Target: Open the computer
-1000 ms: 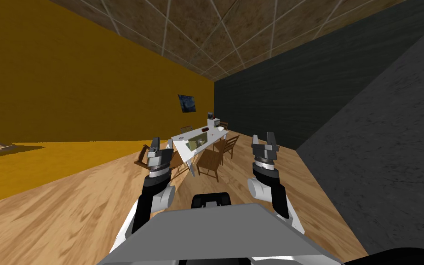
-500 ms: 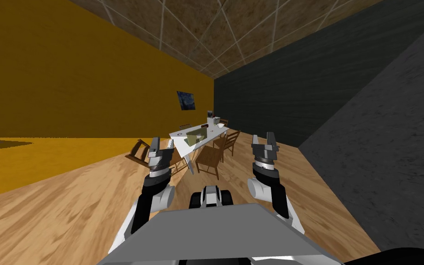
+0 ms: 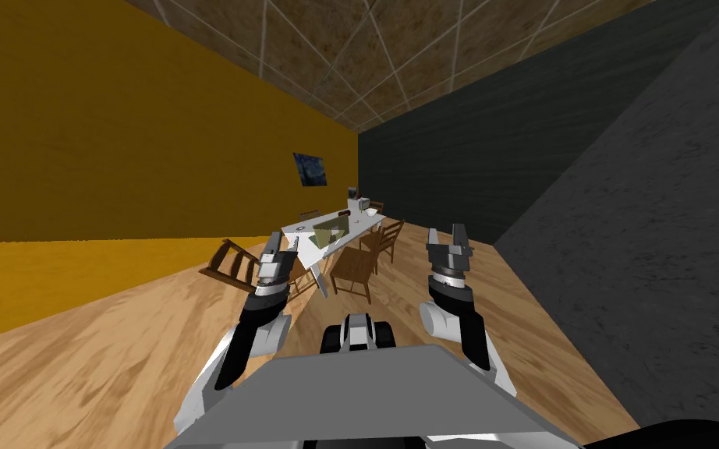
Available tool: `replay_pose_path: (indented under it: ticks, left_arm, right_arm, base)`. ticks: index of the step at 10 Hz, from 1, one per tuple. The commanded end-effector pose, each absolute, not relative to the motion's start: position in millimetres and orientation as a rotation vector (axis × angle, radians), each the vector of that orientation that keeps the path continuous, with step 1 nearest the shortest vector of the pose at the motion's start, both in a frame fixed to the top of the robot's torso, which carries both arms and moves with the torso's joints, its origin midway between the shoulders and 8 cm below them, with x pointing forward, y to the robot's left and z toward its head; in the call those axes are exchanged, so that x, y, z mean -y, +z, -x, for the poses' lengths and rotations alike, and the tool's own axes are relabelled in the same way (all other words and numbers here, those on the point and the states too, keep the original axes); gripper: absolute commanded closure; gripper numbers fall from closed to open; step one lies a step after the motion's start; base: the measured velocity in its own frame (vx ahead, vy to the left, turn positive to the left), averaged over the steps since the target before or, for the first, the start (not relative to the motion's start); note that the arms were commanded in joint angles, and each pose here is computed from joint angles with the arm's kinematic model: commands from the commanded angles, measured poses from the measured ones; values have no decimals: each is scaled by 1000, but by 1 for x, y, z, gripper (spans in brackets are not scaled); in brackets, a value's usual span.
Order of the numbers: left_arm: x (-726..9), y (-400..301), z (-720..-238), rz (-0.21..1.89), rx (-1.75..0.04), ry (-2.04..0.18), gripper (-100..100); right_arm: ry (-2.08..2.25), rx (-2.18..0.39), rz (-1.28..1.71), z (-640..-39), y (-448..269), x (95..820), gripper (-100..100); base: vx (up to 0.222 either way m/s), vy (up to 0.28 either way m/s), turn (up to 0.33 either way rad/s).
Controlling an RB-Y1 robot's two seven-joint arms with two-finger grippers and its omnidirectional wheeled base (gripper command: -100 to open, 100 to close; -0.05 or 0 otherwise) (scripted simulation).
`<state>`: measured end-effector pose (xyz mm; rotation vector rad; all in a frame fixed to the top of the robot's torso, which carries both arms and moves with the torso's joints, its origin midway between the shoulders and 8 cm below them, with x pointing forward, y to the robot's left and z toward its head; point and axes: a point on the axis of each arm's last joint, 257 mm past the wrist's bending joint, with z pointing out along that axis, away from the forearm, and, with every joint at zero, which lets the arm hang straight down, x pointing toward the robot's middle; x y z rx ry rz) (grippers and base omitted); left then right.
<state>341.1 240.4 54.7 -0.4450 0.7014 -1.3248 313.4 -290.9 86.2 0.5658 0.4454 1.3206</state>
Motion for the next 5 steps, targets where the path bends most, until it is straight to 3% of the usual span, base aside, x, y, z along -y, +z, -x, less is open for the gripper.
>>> replay_pose_path:
  ticks: [1,5]
  left_arm:
    - [-240,50,-353,427,-760,-1288,-100]
    - [-247,47,-374,418,-823,-1215,-100]
  right_arm:
    - [1321,-445,-566,-313,86,291,0]
    - [1321,-445,-566,-313,86,291,0]
  base:
    - [10,88,-163]
    - [-10,103,-173]
